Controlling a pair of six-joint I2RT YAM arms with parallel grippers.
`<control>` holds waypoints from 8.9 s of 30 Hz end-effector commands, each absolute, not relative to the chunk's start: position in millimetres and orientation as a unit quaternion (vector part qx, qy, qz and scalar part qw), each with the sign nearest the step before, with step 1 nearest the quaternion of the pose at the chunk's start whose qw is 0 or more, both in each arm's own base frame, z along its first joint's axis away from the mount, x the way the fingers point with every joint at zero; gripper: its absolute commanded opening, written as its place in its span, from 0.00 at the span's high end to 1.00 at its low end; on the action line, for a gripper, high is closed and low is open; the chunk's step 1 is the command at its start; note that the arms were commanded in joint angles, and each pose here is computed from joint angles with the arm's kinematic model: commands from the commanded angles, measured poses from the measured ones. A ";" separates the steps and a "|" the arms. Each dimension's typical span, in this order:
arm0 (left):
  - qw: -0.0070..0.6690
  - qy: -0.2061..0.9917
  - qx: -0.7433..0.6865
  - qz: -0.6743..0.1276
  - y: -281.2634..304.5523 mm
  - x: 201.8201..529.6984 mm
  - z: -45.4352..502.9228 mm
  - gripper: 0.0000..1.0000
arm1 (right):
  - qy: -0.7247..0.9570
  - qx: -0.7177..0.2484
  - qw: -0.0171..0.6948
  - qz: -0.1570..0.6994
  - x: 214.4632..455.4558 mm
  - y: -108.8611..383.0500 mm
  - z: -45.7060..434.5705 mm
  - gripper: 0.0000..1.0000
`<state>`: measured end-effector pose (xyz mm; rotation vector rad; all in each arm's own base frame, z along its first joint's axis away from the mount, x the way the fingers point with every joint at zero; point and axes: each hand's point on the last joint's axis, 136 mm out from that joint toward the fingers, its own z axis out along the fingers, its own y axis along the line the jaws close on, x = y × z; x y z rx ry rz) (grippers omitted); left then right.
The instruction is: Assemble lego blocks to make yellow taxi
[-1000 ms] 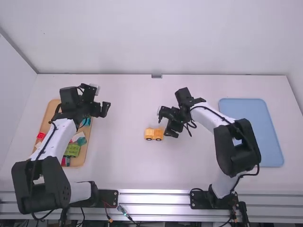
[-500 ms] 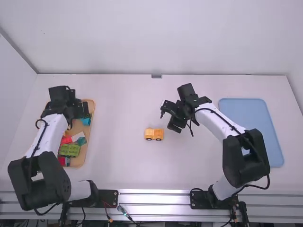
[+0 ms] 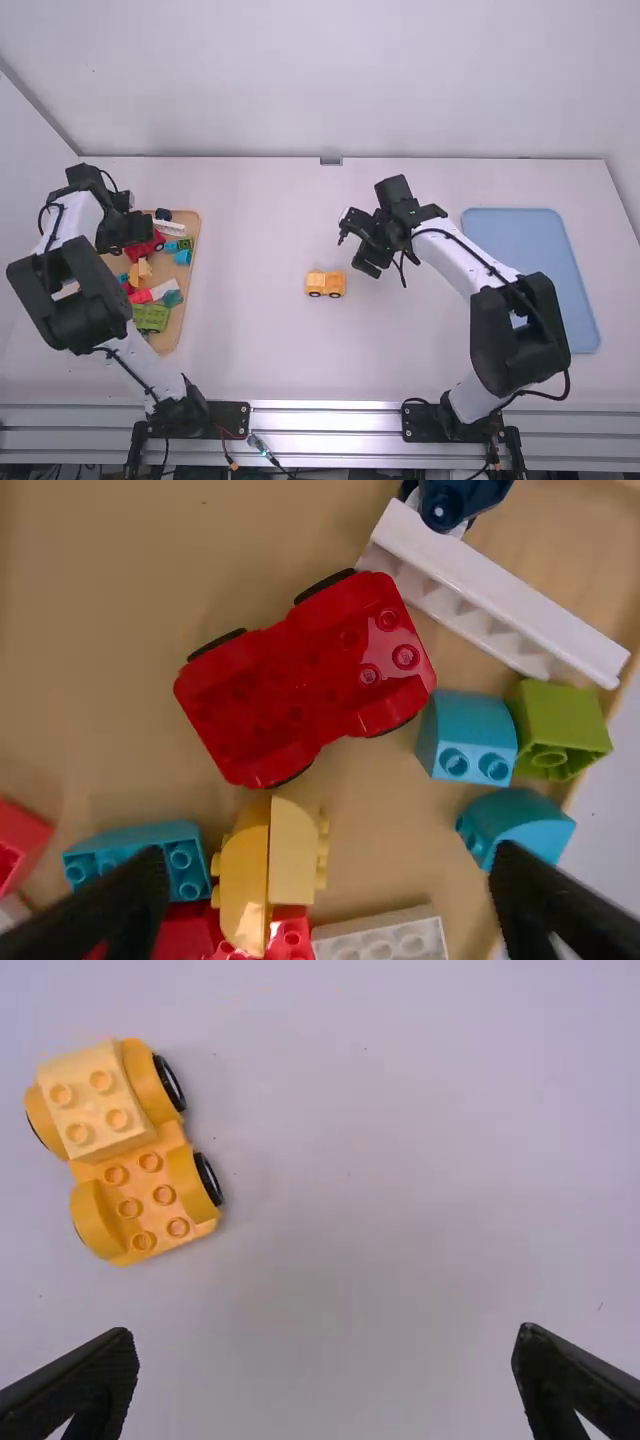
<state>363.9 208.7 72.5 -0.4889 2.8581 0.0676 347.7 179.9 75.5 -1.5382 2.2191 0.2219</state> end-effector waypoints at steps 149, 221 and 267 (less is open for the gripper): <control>0.109 0.957 -0.264 0.038 195.5 327.7 -19.1 0.83 | 0.799 -0.558 0.213 0.070 343.2 184.0 85.0 0.01; 0.597 0.723 0.289 -0.195 -182.6 406.5 155.9 0.98 | 0.700 -0.339 0.349 0.523 396.9 333.0 150.6 0.37; 0.650 0.734 0.163 -0.114 -66.8 446.4 176.9 0.01 | 0.991 -0.107 0.053 0.053 333.0 161.6 54.1 1.00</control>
